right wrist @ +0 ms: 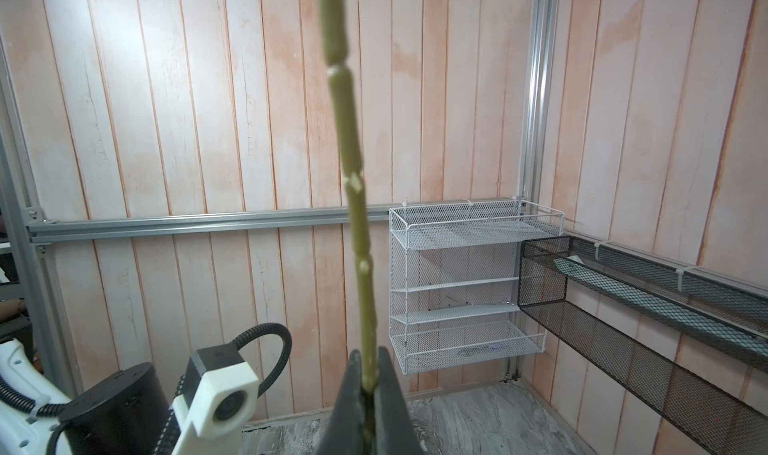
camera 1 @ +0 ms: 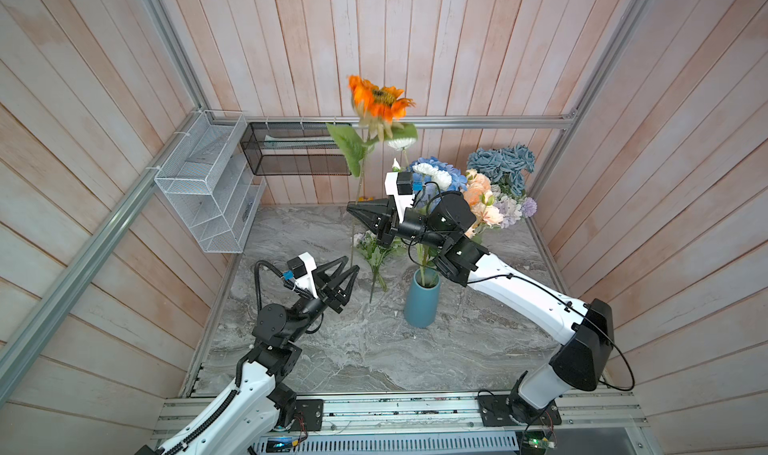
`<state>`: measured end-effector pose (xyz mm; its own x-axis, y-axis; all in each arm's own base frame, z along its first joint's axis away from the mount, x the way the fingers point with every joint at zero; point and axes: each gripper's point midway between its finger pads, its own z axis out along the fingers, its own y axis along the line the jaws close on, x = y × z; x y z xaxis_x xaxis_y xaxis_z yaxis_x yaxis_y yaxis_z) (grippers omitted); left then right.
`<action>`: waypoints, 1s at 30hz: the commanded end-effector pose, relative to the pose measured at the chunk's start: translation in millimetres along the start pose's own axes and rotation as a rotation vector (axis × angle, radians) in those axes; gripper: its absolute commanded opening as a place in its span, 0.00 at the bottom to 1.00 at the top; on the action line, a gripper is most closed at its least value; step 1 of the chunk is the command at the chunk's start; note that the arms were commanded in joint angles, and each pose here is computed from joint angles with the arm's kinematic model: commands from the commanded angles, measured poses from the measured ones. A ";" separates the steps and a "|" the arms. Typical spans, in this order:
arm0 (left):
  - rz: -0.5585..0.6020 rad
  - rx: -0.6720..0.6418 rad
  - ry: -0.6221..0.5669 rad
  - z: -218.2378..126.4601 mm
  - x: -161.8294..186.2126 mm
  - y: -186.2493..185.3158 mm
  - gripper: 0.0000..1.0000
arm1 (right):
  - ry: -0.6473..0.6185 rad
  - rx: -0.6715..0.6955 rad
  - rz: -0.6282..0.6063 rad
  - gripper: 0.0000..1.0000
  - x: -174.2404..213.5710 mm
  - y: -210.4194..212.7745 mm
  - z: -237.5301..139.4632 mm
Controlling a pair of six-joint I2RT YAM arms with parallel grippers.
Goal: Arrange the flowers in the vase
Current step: 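Grasp the sunflower stem with right gripper while left gripper releases and withdraws, then lower the sunflower into the teal vase with right gripper while left gripper steadies stems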
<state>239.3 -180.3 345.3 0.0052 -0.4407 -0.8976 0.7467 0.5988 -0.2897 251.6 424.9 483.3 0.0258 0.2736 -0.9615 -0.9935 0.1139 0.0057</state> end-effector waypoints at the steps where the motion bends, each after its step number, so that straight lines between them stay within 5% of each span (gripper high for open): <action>1: -0.014 -0.047 -0.034 -5.0 -7.2 5.5 1.00 | -0.014 0.003 -0.041 0.00 -14.8 7.7 -11.4; 13: -0.064 -0.097 -0.014 -4.1 -4.1 18.0 1.00 | 0.077 0.073 -0.001 0.00 13.9 30.0 -65.8; 30: -0.044 0.008 0.343 26.2 107.8 -3.9 1.00 | 0.182 0.385 0.070 0.00 39.4 42.0 -182.1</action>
<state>256.9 -236.7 256.3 -0.2842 -0.2522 -0.9250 0.7228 0.5775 -0.3796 177.0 281.9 407.9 -0.0675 0.1523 -0.9860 -0.9274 0.3548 0.1182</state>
